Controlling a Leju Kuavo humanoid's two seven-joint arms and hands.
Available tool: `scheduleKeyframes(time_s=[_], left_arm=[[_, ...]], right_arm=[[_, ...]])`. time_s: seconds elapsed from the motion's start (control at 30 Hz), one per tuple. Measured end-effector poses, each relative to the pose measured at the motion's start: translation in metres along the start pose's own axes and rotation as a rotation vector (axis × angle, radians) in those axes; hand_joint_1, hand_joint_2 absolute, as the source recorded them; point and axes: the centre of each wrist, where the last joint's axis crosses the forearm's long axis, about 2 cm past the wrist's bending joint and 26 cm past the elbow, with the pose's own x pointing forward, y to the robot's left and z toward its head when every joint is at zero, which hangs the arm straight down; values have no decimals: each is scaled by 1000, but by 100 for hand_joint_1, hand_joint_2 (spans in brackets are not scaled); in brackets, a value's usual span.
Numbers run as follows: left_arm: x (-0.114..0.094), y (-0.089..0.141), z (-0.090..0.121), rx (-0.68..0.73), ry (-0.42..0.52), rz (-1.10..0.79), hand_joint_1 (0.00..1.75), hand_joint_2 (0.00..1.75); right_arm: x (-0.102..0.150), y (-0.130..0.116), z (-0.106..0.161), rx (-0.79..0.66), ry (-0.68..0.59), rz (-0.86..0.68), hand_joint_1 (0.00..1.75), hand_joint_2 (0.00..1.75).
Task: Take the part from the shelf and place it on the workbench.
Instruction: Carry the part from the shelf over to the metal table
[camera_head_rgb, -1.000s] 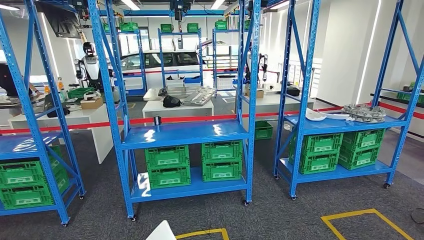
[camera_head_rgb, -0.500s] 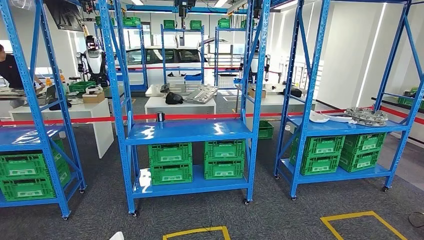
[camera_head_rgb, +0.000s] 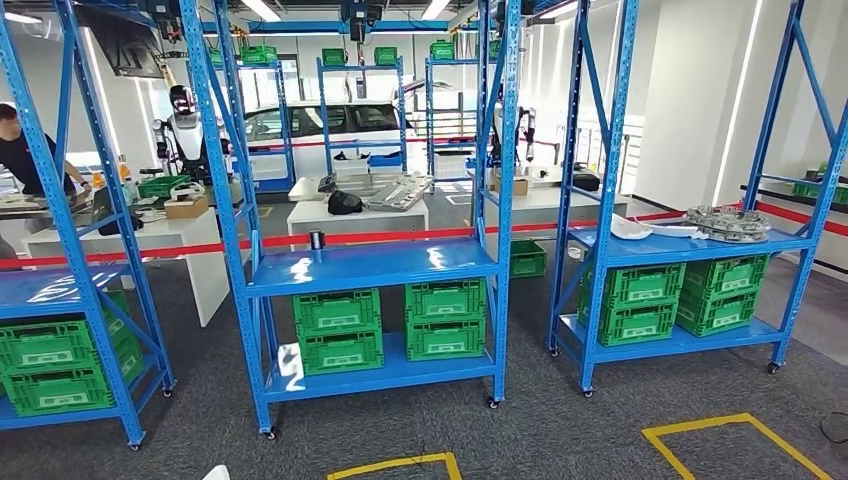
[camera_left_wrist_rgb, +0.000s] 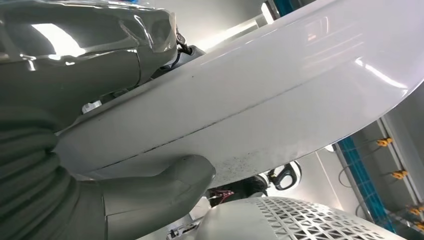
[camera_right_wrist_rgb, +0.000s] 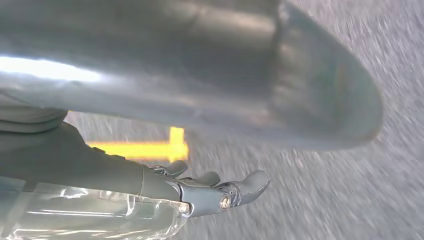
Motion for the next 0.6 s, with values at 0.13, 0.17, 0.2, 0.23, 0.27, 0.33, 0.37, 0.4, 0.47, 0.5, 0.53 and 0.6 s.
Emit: scheduleKeyframes(time_s=[0.13, 0.17, 0.2, 0.23, 0.27, 0.33, 0.37, 0.4, 0.47, 0.5, 0.53, 0.6], left_arm=[[-5, -1, 5, 13, 33, 11, 175, 175], [-6, -1, 6, 14, 34, 19, 175, 175], [-7, -1, 7, 15, 32, 27, 175, 175], [-9, -1, 7, 15, 29, 34, 175, 175], [-10, -1, 8, 15, 27, 38, 175, 175], [-13, 0, 8, 13, 28, 38, 175, 175], [-14, 0, 8, 11, 29, 36, 175, 175], [-14, 0, 7, 9, 29, 34, 175, 175], [-14, 0, 6, 4, 24, 31, 175, 175], [-15, 0, 5, 3, 22, 30, 175, 175], [-15, 0, 5, 2, 22, 30, 175, 175], [-15, 0, 5, 1, 24, 29, 175, 175]], right_arm=[[-1, -10, -2, 37, 16, -18, 0, 0], [-1, -12, -3, 53, 20, -26, 0, 0], [-1, -13, -3, 70, 22, -34, 0, 0], [-1, -15, -4, 84, 23, -41, 0, 0], [-1, -17, -4, 95, 24, -47, 0, 0], [-2, -21, -4, 107, 25, -60, 0, 0], [-3, -23, -4, 108, 25, -67, 0, 0], [-3, -24, -4, 111, 25, -74, 0, 0], [-4, -25, -3, 113, 26, -84, 0, 0], [-5, -26, -3, 114, 27, -89, 0, 0], [-6, -27, -2, 115, 29, -93, 0, 0], [-9, -27, 0, 120, 34, -102, 0, 0]])
